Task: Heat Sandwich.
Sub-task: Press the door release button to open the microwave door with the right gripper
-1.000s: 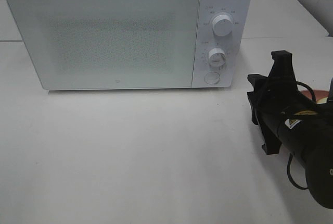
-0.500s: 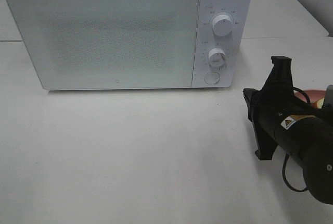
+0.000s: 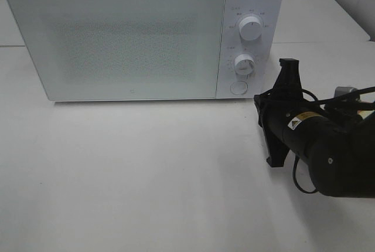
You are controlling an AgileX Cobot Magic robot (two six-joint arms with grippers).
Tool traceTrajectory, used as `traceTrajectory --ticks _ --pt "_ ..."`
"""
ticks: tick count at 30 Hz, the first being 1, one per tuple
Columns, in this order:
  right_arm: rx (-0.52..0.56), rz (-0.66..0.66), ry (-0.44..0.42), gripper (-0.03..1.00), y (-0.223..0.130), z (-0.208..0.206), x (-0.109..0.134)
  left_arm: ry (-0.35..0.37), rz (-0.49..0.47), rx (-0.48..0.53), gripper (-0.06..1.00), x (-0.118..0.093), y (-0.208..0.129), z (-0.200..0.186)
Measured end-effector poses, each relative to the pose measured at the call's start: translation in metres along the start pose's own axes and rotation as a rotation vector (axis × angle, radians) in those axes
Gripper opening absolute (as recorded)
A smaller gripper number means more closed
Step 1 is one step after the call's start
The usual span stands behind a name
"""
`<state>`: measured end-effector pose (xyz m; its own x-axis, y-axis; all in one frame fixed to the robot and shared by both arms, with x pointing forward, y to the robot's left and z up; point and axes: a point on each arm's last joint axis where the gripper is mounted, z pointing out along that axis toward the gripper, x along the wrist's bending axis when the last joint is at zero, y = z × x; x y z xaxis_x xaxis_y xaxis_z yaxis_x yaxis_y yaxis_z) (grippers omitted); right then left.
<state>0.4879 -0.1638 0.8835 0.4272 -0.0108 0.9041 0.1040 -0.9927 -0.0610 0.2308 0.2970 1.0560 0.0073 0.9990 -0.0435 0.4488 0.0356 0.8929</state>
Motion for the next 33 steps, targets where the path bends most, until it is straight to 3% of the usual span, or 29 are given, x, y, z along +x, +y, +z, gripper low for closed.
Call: traceTrajectory --ticks 11,33 --pt "0.009 -0.017 -0.028 0.01 -0.001 0.032 -0.006 0.0 0.0 0.0 0.97 0.0 0.0 0.0" --pt "0.025 -0.022 -0.038 0.01 0.009 0.082 0.004 0.0 0.0 0.0 0.97 0.0 0.0 0.0"
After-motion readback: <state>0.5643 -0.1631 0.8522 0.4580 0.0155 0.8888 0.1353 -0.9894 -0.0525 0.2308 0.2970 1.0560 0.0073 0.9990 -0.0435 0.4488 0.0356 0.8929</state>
